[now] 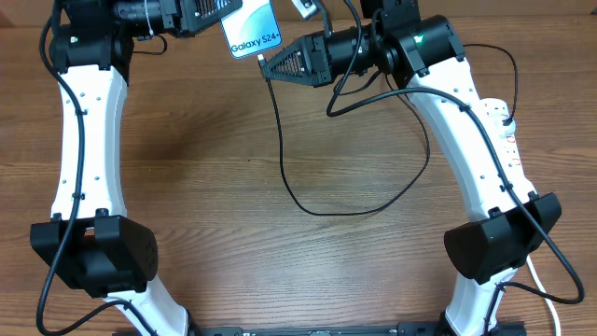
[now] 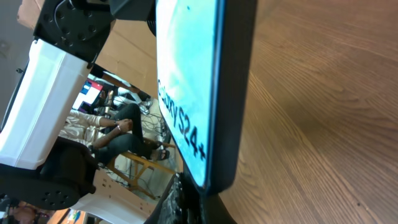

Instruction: Plug charger to phone and switch on socket

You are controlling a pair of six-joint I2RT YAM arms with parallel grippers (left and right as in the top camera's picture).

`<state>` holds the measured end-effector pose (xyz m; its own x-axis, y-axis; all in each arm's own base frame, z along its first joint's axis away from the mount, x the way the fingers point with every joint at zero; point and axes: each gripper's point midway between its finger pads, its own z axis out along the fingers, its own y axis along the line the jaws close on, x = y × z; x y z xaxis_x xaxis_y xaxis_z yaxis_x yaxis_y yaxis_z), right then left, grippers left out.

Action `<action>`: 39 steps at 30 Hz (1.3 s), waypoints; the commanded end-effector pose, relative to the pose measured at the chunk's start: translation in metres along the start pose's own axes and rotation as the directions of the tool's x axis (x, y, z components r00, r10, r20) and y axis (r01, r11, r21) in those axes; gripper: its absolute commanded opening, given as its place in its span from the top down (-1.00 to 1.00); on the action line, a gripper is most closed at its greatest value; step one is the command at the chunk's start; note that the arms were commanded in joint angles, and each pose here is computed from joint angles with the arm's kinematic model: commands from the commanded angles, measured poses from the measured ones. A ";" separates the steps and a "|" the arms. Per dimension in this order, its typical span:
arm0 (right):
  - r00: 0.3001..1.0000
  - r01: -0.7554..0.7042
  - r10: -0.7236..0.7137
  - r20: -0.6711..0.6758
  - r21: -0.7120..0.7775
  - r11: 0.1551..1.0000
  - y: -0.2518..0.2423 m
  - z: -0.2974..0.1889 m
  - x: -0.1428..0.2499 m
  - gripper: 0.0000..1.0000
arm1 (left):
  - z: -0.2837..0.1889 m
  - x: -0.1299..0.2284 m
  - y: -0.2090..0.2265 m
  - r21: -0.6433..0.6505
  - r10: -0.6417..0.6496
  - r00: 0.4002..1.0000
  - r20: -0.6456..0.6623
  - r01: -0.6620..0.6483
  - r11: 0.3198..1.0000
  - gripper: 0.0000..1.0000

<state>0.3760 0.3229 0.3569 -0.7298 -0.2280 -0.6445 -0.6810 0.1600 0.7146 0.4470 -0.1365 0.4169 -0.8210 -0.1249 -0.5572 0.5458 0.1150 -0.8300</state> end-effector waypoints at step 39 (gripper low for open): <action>0.996 0.084 -0.083 0.038 -0.017 0.996 0.024 -0.010 -0.012 0.93 | -0.002 0.002 -0.014 0.035 0.056 0.998 -0.023 -0.055 0.998 0.92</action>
<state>0.3769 0.3243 0.3625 -0.7063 -0.2216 -0.6723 -0.7050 0.1346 0.6963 0.4456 -0.1368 0.4173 -0.8218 -0.1195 -0.5570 0.5469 0.1087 -0.8301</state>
